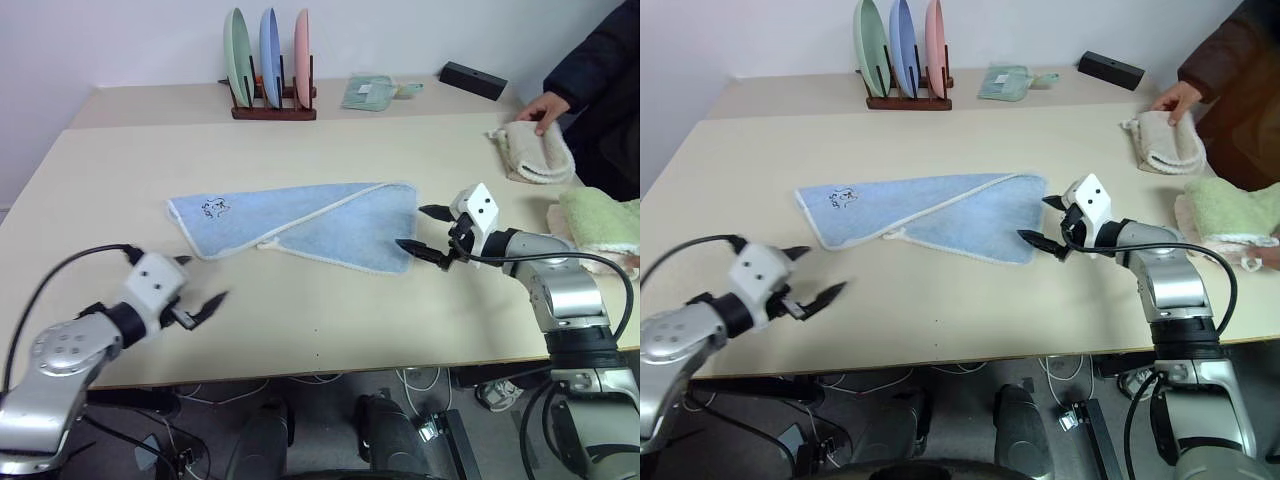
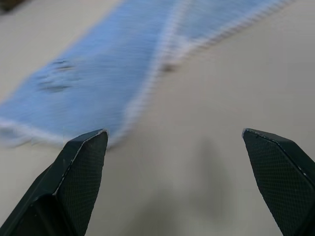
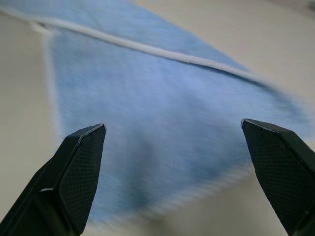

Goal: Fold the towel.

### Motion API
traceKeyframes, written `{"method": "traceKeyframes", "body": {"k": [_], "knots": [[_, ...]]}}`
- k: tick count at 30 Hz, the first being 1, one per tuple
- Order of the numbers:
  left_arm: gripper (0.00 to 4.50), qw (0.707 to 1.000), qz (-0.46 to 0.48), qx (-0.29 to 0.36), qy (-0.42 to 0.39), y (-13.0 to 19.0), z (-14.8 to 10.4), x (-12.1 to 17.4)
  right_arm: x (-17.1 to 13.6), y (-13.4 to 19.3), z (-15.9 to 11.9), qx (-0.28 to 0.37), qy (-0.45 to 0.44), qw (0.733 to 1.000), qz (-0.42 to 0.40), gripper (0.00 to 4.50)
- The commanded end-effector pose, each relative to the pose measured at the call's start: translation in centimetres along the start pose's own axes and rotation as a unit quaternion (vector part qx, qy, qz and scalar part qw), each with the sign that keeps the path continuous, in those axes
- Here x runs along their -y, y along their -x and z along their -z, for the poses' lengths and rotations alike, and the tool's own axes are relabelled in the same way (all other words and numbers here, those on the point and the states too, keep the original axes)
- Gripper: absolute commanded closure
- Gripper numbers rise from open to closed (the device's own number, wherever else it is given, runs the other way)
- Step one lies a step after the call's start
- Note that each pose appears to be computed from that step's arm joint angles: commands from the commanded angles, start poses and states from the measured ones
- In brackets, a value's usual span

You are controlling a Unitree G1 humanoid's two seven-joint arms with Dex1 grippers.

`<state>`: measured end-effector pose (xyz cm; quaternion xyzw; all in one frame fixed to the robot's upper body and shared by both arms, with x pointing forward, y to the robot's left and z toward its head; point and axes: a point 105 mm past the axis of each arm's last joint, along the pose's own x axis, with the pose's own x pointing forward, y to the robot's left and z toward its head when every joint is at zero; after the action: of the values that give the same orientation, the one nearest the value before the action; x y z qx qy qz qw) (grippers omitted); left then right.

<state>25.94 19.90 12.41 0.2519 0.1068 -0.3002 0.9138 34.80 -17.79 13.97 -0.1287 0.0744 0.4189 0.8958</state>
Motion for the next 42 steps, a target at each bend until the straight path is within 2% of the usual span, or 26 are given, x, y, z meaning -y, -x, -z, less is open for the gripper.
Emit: {"method": "traceKeyframes", "body": {"k": [1, 5, 8, 12, 20, 22, 24, 30, 34, 38, 42], "knots": [[0.03, 0.998, -0.02, -0.013, -0.055, -0.6, -0.9, -1.1, -1.4, 0.0, -2.1, 0.031, 0.009, 0.999, -0.015, 0.0], [0.03, 0.992, -0.042, -0.063, -0.104, -2.2, 0.9, -3.0, -2.3, 0.0, -1.7, 0.03, -0.007, 0.999, -0.012, 0.0], [0.03, 0.991, -0.072, -0.072, -0.082, -3.0, 1.7, -4.7, -2.4, 0.1, -1.9, 0.036, -0.006, 0.999, -0.001, 0.0], [0.03, 0.991, -0.067, -0.082, -0.088, -4.3, 2.7, -5.7, -2.1, 0.5, -2.2, 0.048, -0.011, 0.998, 0.025, 0.0], [0.03, 0.99, -0.079, -0.073, -0.086, -7.1, 2.5, -7.4, -1.9, 1.2, -1.7, 0.038, -0.002, 0.998, 0.044, 0.0], [0.53, 0.99, -0.08, -0.071, -0.094, -7.2, 2.4, -7.5, -1.8, 1.4, -1.7, 0.037, -0.001, 0.998, 0.048, 0.0], [1.32, 0.99, -0.081, -0.068, -0.097, -7.3, 2.4, -7.6, -1.8, 1.6, -1.6, 0.036, 0.0, 0.998, 0.05, 0.0], [4.4, 0.989, -0.084, -0.059, -0.105, -7.2, 2.0, -7.7, -1.7, 1.8, -1.9, 0.038, 0.007, 0.998, 0.055, 0.0], [4.46, 0.986, -0.092, -0.064, -0.12, -6.5, 1.8, -7.9, -1.0, 1.1, -2.9, 0.048, 0.029, 0.996, 0.065, 0.0], [4.46, 0.987, -0.102, -0.038, -0.117, -4.9, 0.9, -7.6, 0.9, 0.0, -3.4, 0.037, 0.08, 0.991, 0.097, 0.0], [4.46, 0.987, -0.105, -0.04, -0.117, -2.7, 1.1, -7.1, 4.0, -1.3, -3.0, -0.023, 0.175, 0.974, 0.143, 0.0]]}}
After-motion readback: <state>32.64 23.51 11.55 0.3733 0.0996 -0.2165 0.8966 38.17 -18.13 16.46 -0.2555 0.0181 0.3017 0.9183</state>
